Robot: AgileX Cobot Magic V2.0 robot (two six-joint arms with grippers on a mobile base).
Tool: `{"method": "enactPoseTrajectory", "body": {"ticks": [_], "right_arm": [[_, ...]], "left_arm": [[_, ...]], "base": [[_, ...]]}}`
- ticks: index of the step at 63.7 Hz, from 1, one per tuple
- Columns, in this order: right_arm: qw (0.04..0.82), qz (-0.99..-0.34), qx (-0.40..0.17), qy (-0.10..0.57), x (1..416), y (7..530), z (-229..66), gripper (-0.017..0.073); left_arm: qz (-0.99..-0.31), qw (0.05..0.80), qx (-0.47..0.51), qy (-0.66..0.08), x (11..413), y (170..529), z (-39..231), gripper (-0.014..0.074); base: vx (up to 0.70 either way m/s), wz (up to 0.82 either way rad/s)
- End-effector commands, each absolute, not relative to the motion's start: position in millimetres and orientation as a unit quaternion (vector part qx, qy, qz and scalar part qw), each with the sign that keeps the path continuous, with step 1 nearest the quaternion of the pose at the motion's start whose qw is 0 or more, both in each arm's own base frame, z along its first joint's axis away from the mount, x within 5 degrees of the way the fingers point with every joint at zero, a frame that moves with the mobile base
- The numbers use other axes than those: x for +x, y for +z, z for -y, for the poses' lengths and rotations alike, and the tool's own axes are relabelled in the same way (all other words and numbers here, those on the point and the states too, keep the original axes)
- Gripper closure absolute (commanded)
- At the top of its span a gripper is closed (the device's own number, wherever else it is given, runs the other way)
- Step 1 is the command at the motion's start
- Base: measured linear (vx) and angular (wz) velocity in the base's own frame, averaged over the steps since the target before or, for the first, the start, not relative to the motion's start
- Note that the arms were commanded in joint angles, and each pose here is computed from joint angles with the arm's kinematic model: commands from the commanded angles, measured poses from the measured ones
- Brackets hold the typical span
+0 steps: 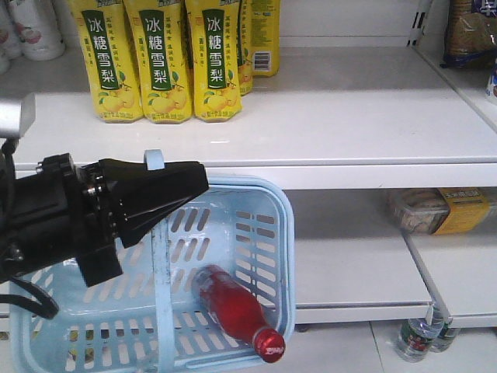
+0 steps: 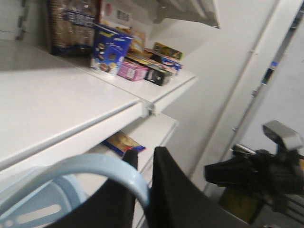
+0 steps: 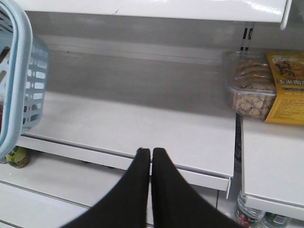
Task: Place coke in basket with both arms
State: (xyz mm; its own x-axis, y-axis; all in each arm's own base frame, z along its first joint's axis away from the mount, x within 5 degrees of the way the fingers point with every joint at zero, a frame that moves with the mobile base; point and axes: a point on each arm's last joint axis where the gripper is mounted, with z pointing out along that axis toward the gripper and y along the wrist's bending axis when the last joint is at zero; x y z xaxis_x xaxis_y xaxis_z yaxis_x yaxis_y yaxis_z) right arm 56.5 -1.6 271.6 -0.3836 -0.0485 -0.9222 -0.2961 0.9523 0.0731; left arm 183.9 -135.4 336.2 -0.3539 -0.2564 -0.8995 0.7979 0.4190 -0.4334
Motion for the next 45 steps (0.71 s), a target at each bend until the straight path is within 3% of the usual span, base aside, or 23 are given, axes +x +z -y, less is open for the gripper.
{"method": "enactPoseTrajectory", "body": {"ticks": [1,28,45], "right_arm": [[0.576,-0.801,-0.115,0.117,58,284,0,0.0564],[0.576,-0.801,-0.115,0.117,58,284,0,0.0564],[0.577,-0.800,-0.116,0.116,58,285,0,0.0564]], "left_arm": [[-0.630,0.607,0.156,-0.459,186,352,122,0.0599],[-0.681,0.638,0.015,-0.359,153,301,76,0.0599],[-0.736,0.612,-0.031,-0.287,116,266,48,0.0599]], "base": [[0.00,0.00],[0.00,0.00],[0.00,0.00]]}}
